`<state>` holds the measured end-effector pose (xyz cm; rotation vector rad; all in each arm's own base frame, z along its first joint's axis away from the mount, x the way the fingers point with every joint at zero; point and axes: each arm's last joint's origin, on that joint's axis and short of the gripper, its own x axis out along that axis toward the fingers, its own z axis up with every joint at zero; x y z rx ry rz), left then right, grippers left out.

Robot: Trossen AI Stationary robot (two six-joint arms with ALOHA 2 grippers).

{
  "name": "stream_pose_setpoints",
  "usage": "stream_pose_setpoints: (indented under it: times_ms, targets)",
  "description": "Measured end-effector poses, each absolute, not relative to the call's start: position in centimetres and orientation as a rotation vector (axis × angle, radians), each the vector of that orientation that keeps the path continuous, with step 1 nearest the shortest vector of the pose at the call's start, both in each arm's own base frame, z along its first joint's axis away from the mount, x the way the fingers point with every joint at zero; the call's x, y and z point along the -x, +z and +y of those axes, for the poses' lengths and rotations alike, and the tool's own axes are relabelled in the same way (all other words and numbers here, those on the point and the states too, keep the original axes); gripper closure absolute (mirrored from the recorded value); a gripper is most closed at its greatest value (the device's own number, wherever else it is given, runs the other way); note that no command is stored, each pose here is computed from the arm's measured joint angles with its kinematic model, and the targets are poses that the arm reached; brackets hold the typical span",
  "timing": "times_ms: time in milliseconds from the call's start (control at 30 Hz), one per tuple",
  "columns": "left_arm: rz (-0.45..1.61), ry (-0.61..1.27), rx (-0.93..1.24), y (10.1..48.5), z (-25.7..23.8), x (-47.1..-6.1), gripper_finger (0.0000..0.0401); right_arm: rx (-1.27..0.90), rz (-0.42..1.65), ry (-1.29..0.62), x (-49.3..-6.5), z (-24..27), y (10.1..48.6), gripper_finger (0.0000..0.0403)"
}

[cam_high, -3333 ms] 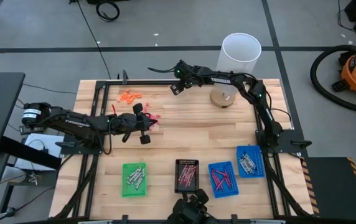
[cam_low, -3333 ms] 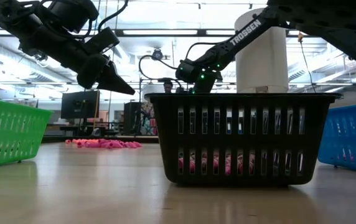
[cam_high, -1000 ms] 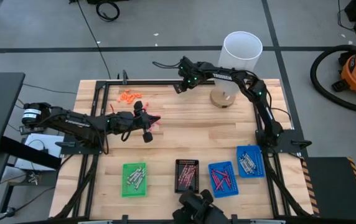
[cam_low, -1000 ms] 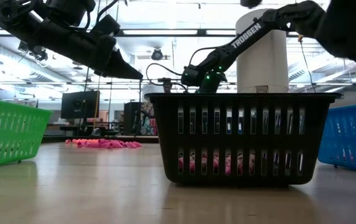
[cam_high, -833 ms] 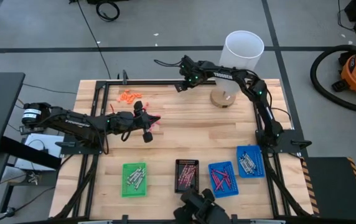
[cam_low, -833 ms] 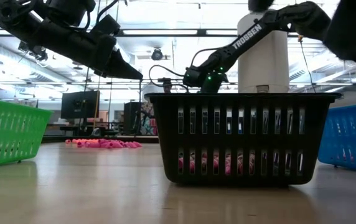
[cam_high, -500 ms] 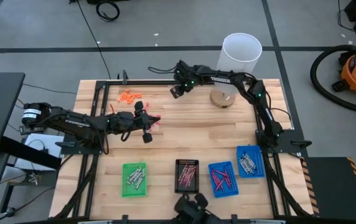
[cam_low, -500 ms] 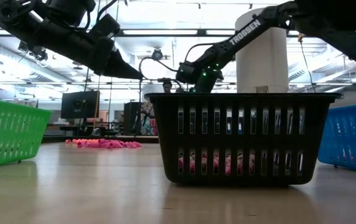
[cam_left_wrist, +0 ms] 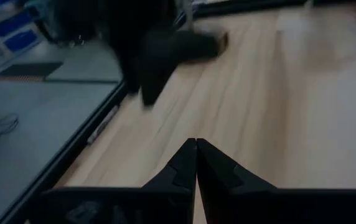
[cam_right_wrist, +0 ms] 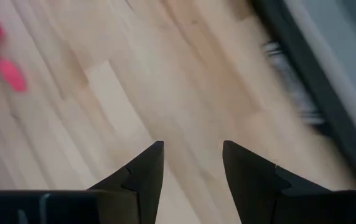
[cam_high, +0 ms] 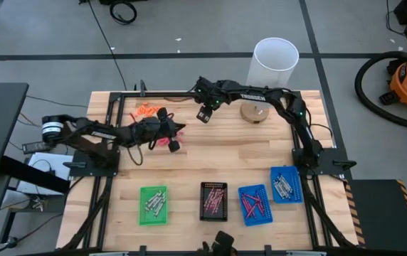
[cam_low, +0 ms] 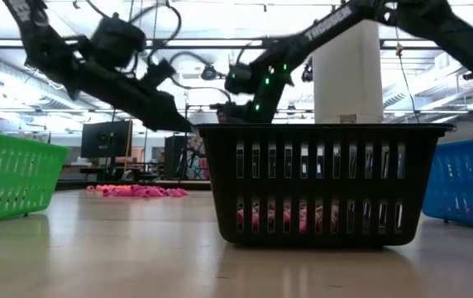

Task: Sort crayons
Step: Put the black crayon into the right blue bin

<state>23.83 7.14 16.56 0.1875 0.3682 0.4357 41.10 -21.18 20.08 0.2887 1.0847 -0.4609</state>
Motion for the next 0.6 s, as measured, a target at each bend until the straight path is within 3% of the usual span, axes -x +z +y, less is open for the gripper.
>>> stream_pose_setpoints:
  times_ms: [300,600]
  targets:
    - [0.458,0.442,-0.109,15.2,10.9,-26.5,0.0384,-0.043,1.196,-0.668,-39.0,-17.1,24.8,0.0229]
    - [0.600,0.438,-0.049,15.2,15.0,-30.2,0.0384,-0.003,1.071,-0.701,-34.4,-13.9,24.5,0.0234]
